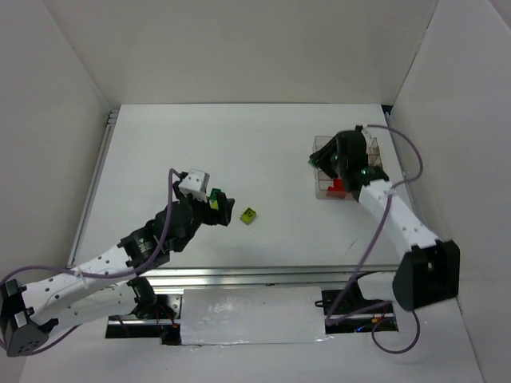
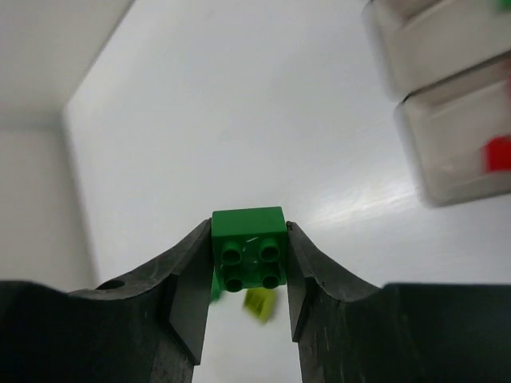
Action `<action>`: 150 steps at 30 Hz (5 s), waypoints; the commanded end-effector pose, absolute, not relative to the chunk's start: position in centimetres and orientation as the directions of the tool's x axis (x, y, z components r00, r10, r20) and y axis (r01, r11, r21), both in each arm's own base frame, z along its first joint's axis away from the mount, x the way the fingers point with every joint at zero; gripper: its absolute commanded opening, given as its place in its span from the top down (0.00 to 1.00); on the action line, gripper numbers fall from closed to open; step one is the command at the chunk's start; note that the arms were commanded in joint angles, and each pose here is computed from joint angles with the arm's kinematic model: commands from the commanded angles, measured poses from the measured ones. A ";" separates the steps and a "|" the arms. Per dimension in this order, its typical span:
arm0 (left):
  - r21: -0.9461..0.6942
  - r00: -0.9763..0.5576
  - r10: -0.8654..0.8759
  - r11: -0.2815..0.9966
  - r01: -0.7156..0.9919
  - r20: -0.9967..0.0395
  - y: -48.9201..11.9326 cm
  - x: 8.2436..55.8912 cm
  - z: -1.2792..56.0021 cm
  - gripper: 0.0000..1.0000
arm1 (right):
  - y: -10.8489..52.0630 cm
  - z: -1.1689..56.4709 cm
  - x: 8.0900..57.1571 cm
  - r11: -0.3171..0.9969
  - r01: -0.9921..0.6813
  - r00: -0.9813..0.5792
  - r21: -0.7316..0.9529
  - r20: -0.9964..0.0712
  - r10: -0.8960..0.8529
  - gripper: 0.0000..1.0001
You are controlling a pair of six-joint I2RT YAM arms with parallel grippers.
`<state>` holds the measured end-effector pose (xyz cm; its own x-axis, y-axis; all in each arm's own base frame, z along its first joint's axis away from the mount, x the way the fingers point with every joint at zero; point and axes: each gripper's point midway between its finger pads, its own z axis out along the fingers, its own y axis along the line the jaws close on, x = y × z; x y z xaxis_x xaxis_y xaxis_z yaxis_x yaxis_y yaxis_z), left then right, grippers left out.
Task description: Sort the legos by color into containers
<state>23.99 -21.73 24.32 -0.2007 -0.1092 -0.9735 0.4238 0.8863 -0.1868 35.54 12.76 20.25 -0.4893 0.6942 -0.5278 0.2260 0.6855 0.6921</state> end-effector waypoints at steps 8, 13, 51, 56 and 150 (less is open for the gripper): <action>-0.314 -0.489 -0.248 0.948 0.058 -0.837 -15.5 26.5 18.5 0.01 | -0.2 17.2 44.9 0.747 0.625 -0.421 0.229 -0.707 0.569 1.00; -0.343 -0.503 -0.307 0.939 -0.021 -0.808 -13.6 27.4 17.4 0.01 | -2.0 14.1 45.2 0.719 0.673 -0.452 0.177 -0.671 0.588 0.99; -0.372 -0.556 -0.367 0.922 -0.110 -0.746 -12.2 26.7 19.2 0.01 | 26.8 11.0 31.7 0.879 0.394 -0.654 0.270 -0.590 0.474 0.00; -0.337 -0.618 -0.246 0.941 0.034 -0.747 -13.1 24.8 20.5 0.01 | 28.0 9.3 30.7 0.846 0.502 -0.630 0.180 -0.594 0.500 0.00; -0.160 -0.741 -0.091 0.987 0.023 -0.666 -17.1 40.5 10.9 0.00 | 17.9 21.5 23.2 0.801 -0.077 -0.633 0.593 -0.650 0.420 0.02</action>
